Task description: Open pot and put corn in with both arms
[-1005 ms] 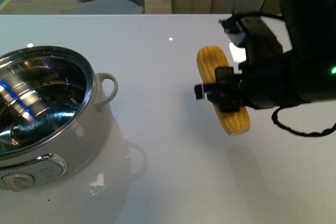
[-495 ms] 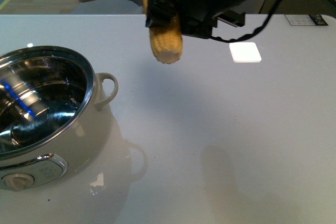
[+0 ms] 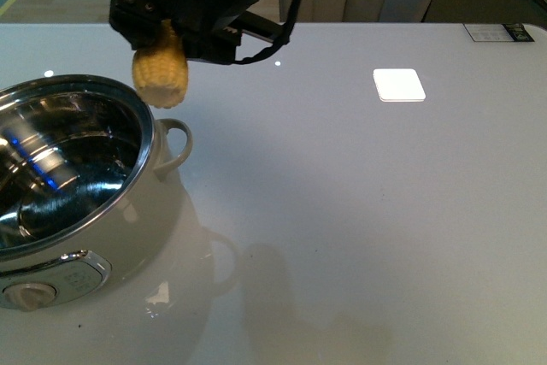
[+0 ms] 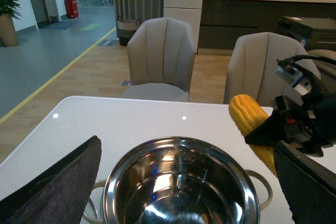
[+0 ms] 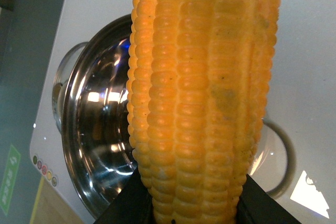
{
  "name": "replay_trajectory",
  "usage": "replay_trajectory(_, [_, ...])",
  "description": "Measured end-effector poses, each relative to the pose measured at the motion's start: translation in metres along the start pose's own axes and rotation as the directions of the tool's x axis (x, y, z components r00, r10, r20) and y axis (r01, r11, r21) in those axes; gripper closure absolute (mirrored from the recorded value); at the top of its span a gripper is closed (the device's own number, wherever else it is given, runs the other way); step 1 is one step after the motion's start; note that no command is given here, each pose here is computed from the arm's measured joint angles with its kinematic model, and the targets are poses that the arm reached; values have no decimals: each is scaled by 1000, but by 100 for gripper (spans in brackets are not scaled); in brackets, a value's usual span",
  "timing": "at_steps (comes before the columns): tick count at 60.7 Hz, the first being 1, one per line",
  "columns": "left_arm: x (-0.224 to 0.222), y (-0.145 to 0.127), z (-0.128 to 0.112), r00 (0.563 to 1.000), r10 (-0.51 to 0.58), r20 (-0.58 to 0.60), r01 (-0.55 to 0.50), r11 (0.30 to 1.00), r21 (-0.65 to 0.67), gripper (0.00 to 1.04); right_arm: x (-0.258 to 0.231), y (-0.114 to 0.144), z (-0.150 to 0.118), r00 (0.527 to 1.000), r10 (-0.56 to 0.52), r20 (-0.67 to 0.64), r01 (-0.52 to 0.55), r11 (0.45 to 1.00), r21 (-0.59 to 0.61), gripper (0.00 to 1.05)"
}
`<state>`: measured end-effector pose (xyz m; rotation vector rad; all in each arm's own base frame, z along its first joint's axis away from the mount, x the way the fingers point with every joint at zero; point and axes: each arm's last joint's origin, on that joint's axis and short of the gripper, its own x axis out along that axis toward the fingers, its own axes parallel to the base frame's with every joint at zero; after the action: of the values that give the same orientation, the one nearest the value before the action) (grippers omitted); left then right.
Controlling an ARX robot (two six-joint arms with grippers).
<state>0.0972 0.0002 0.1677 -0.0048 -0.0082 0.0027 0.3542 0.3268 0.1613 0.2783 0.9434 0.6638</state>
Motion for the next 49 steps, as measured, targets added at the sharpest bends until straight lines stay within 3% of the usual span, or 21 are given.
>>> replay_trajectory(22, [0, 0, 0, 1000, 0, 0, 0, 1000, 0, 7, 35, 25, 6, 997, 59, -46, -56, 996, 73, 84])
replay_trajectory(46, [0, 0, 0, 1000, 0, 0, 0, 1000, 0, 7, 53, 23, 0, 993, 78, -87, -61, 981, 183, 84])
replay_trajectory(49, [0, 0, 0, 1000, 0, 0, 0, 1000, 0, 7, 54, 22, -1, 993, 81, -90, -63, 981, 184, 78])
